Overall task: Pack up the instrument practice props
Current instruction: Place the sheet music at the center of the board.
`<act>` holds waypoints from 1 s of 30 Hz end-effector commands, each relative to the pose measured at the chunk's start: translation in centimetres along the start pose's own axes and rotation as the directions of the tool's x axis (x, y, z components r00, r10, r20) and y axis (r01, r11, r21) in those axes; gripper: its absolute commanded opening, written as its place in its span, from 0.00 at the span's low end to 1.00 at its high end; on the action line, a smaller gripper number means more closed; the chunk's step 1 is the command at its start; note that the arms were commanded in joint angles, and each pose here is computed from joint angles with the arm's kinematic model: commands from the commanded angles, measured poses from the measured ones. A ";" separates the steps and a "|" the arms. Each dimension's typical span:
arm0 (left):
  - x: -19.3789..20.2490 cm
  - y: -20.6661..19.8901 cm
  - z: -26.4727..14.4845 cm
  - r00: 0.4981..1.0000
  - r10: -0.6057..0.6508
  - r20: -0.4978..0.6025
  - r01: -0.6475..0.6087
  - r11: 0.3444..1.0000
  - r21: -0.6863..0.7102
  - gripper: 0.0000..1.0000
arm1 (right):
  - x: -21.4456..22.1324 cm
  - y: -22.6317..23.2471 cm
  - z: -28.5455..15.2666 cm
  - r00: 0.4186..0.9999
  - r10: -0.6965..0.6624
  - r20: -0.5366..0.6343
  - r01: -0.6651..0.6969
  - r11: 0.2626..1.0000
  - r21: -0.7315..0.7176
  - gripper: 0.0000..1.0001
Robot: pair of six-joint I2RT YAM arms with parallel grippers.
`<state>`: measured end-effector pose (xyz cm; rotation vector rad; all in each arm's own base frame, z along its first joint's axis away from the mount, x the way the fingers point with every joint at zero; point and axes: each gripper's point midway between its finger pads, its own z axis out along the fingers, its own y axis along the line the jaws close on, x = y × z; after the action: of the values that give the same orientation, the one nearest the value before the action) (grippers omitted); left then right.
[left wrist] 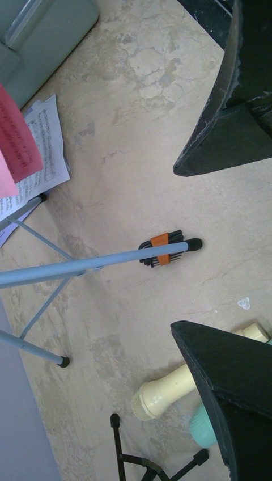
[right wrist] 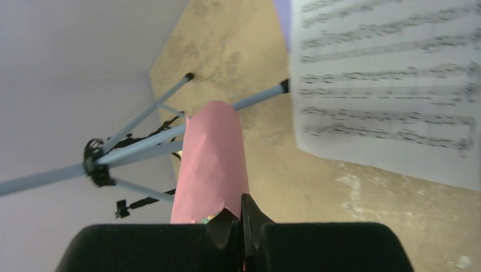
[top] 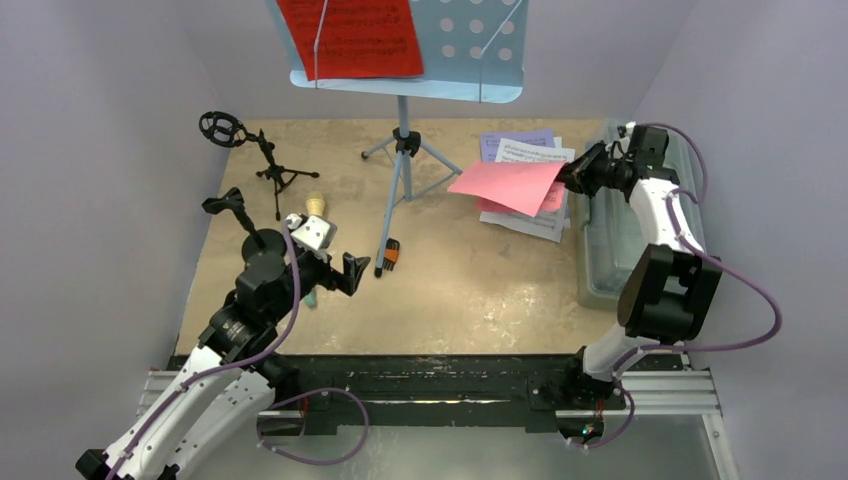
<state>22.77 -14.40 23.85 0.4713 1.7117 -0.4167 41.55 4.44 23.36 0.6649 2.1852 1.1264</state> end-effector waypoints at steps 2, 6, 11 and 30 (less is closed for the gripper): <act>-0.6 0.2 0.2 0.999 0.011 0.030 -0.011 1.000 -0.004 1.00 | -1.7 -2.7 0.3 0.998 0.021 0.066 -0.029 0.993 0.118 0.03; -0.4 0.1 0.4 1.000 0.012 0.024 -0.012 1.000 0.001 1.00 | -1.7 -3.0 0.2 0.997 0.022 0.074 -0.032 0.991 0.133 0.04; -0.5 0.1 0.3 1.000 0.011 0.029 -0.011 1.000 -0.001 1.00 | 0.2 -0.3 -0.2 0.990 -0.138 0.030 0.134 0.983 0.122 0.05; -0.6 0.1 0.3 0.999 0.013 0.034 -0.013 1.000 0.000 1.00 | -4.4 -0.8 -3.5 0.981 0.033 0.191 -0.059 0.989 0.132 0.02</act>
<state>22.90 -14.51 23.85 0.4723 1.7112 -0.4181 42.57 -2.44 24.90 0.8678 2.1029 0.9000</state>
